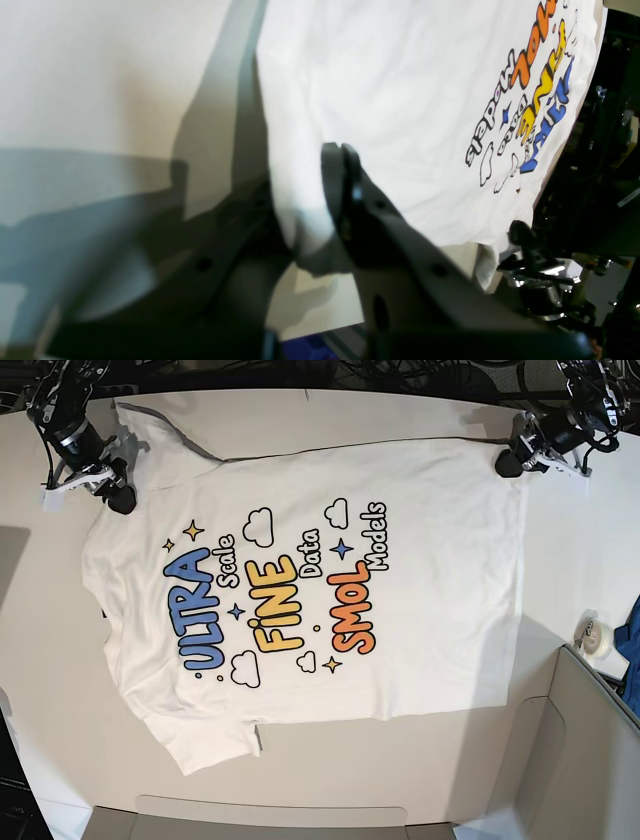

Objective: Layout the t-shirt on the table in an organized manner, then fold the t-shirt properly
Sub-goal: 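Grasp the collar-side corners of the t-shirt with both grippers, then lift the collar edge with both grippers and fold it toward the hem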

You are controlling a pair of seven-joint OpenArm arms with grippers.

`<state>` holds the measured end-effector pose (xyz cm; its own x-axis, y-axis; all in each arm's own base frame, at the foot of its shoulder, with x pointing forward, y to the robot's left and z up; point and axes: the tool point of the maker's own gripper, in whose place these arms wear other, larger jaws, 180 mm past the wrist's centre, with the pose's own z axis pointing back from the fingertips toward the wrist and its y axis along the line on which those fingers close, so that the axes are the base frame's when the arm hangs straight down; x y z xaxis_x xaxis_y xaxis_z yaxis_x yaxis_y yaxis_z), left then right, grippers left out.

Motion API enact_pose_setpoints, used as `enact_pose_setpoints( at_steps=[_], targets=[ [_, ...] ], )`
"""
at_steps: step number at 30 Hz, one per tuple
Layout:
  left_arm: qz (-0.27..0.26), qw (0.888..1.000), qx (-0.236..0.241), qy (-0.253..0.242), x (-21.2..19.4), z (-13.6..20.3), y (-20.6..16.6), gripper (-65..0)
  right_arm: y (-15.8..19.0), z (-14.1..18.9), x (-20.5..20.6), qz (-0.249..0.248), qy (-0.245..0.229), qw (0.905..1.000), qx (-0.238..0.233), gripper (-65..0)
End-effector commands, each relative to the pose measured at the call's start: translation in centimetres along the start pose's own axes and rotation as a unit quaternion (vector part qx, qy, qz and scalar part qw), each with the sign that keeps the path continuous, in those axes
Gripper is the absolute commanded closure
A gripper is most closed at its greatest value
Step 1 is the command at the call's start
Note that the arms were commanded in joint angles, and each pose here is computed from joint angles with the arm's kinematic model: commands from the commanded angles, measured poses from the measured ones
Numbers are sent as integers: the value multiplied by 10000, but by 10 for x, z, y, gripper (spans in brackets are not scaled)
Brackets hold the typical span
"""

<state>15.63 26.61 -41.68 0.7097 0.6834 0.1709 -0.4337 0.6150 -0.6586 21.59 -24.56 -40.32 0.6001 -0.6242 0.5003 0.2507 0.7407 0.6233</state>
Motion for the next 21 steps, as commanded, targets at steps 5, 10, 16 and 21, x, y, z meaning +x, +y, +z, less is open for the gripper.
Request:
enact_pose_setpoints(
  at_steps=[5,10,16,21],
  targets=[
    [-326,9994,146,-26,7,7,-6,0,-13,4,-14,260,598,9969,-440,0],
    [-796,9968,-49,-77,16,13,-36,0,31,14,31,1003,4,9948,-178,0],
    [-1369,9888,-563,-203,23,24,-86,0,72,38,69,1905,-521,9803,-45,0],
    [-1615,9826,-896,-213,37,28,-111,0,99,41,91,2150,-899,9724,153,0]
  ],
)
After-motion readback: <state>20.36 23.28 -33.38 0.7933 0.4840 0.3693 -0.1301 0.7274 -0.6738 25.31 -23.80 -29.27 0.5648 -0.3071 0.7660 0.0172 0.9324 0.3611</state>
